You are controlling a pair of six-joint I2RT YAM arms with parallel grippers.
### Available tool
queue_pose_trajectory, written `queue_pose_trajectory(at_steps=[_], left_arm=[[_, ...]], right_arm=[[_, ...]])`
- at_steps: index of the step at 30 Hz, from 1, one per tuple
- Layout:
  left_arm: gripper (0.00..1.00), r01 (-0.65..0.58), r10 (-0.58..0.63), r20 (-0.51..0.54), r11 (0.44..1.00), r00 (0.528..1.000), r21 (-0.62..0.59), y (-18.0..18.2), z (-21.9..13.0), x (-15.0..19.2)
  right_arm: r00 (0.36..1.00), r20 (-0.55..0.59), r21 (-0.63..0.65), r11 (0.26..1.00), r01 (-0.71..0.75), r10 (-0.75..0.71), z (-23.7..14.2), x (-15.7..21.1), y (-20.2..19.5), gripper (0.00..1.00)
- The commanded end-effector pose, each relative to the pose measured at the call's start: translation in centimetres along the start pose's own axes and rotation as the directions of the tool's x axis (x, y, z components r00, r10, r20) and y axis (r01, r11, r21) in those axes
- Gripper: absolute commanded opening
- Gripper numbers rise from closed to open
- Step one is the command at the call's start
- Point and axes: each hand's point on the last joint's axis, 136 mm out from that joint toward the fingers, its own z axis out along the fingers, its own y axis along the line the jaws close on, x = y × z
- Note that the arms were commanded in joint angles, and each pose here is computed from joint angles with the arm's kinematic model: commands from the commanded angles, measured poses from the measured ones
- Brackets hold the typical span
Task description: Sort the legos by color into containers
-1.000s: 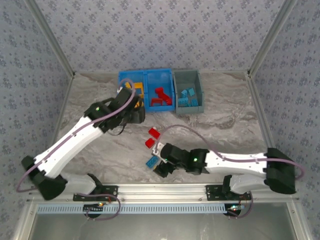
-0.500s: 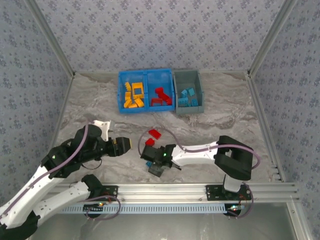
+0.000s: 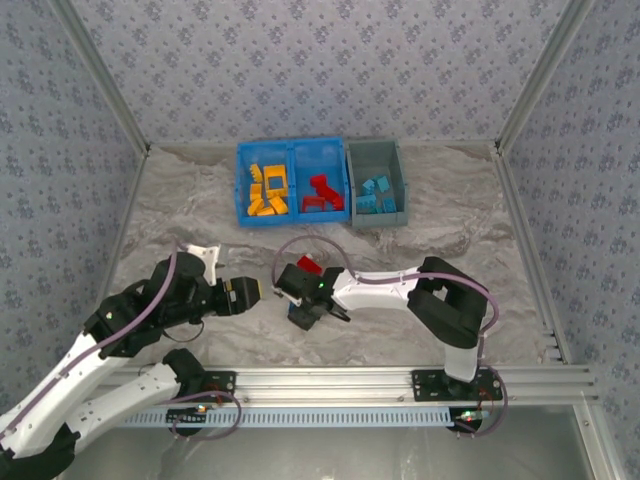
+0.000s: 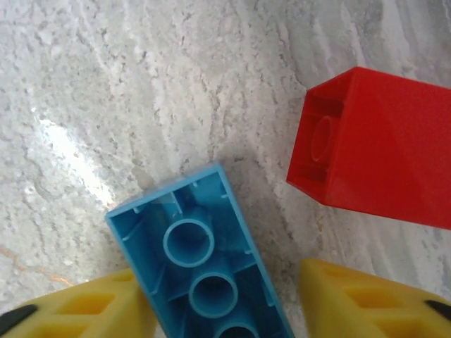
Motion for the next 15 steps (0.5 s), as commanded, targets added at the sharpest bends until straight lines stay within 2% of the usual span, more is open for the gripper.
queue_pose_trajectory(at_steps=[1,5,9,12,15], left_arm=[[0.67,0.016,-0.015,-0.021,1.000,1.000,0.020,-0.2,0.3,0.6],[0.67,0.021,-0.020,-0.038,0.999,0.999,0.025,-0.1,0.4,1.0],[0.67,0.021,-0.017,-0.063,0.997,0.998,0.075,-1.2,0.9,1.1],[0.68,0.012,-0.003,-0.073,0.993,0.997,0.121,-2.6,1.8,0.7],[0.68,-0.003,0.014,-0.077,0.989,0.997,0.147,-4.1,3.6,-0.3]], right_arm=[[1.000,-0.003,-0.026,0.999,-0.022,0.022,0.1,0.2,0.6,0.47],[0.997,0.049,-0.024,0.998,-0.053,0.054,-1.7,-0.3,0.5,0.35],[0.981,0.145,-0.012,0.991,-0.130,0.131,-5.7,-0.7,-1.0,0.33],[0.943,0.239,0.042,0.968,-0.247,0.230,-10.0,-0.4,-4.5,0.32],[0.870,0.323,0.106,0.899,-0.425,0.373,-13.6,0.6,-10.3,0.35]])
